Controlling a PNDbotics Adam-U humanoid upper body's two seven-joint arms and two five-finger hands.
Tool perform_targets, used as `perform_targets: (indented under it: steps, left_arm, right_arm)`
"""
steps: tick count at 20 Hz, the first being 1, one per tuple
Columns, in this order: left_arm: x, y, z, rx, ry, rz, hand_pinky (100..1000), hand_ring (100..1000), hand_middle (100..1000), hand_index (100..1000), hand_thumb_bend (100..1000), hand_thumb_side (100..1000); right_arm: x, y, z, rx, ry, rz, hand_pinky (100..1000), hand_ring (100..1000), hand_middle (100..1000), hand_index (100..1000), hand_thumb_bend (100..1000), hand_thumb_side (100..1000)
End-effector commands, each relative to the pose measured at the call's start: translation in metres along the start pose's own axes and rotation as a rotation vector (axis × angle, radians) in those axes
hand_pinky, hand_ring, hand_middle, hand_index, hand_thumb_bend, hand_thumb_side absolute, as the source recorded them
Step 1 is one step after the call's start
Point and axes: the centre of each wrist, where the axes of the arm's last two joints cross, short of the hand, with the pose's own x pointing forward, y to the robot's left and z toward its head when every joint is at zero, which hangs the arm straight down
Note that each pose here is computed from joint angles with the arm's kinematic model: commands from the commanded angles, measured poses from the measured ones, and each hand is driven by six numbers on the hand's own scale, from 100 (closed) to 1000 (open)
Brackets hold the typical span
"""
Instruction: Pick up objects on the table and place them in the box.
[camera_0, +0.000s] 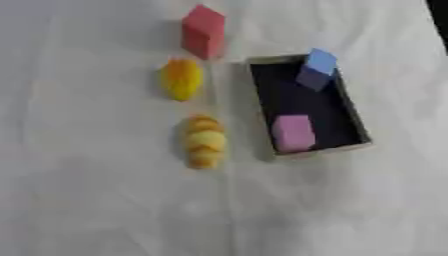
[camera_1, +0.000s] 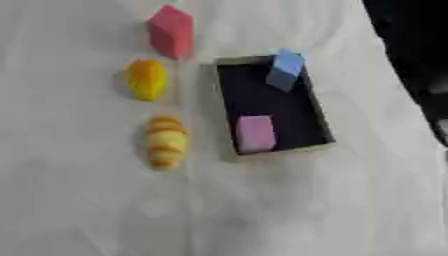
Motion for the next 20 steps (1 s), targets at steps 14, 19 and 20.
perform_targets:
  steps: [14,19,20]
  left_arm:
    - [0.006,0.004,-0.006,-0.004,-0.029,-0.011,698,709,664,798,100,637]
    - [0.006,0.004,-0.007,-0.008,-0.03,-0.009,698,709,664,798,100,635]
    - [0.006,0.004,-0.007,-0.008,-0.03,-0.009,698,709,664,798,100,636]
  right_arm:
    - [0.003,-0.005,0.001,0.021,-0.006,0.029,901,916,900,905,100,411]
    - [0.002,0.009,-0.003,0.14,-0.03,0.081,901,926,910,919,100,376]
    - [0.001,0.012,-0.004,0.167,-0.035,0.095,901,926,910,919,100,375]
